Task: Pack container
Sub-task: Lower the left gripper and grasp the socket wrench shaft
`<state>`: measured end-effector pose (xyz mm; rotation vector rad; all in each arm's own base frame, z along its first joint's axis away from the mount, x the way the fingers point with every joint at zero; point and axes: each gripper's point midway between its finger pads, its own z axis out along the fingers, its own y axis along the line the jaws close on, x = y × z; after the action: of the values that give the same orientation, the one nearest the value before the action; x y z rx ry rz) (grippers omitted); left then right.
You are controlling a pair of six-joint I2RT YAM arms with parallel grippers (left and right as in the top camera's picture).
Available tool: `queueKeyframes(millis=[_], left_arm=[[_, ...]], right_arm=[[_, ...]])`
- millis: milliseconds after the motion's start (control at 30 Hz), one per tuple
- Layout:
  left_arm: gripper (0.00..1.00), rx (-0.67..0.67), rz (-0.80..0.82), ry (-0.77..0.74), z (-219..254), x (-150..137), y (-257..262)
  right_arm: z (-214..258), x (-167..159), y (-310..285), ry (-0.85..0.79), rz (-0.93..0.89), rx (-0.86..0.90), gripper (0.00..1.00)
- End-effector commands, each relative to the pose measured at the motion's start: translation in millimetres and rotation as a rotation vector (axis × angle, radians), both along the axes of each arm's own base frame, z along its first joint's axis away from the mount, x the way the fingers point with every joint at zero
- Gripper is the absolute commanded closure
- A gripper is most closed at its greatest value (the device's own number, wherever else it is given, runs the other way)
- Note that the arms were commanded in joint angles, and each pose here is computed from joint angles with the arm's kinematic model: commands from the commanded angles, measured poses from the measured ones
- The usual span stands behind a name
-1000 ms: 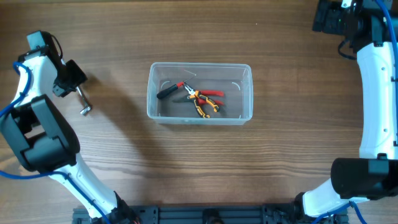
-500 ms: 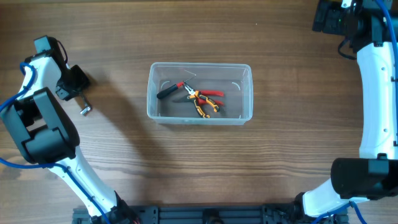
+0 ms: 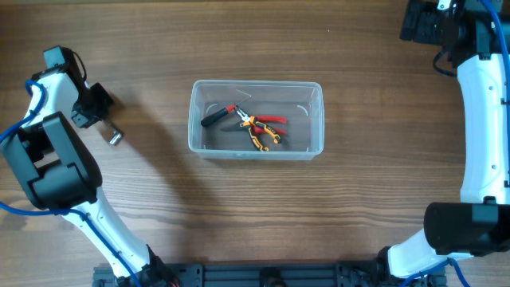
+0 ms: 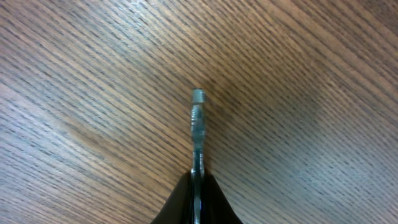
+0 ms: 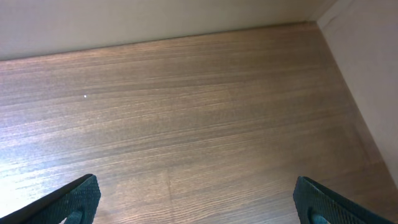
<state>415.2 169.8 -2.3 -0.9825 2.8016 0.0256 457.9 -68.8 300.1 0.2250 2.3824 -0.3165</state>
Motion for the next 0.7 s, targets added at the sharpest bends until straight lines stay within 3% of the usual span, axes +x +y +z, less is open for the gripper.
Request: queueKeyframes(millis=[0,200,367,667], left_arm=[[0.96,-0.033,-0.008,0.04,-18,-5,-6],[0.96,-0.024,-0.007,0.02,-7,-3,-5],[0.96,0.014,-0.008,-0.07,35,10,1],[0.96,0.133,-0.027,-0.419,188,33,2]], right_arm=[[12,-1,0,-0.035,-0.016,0.005,0.0],[12,-1,0,-0.035,-0.016,0.005,0.0],[12,-1,0,-0.035,-0.016,0.005,0.0],[12,-1,0,-0.035,-0.016,0.005,0.0]])
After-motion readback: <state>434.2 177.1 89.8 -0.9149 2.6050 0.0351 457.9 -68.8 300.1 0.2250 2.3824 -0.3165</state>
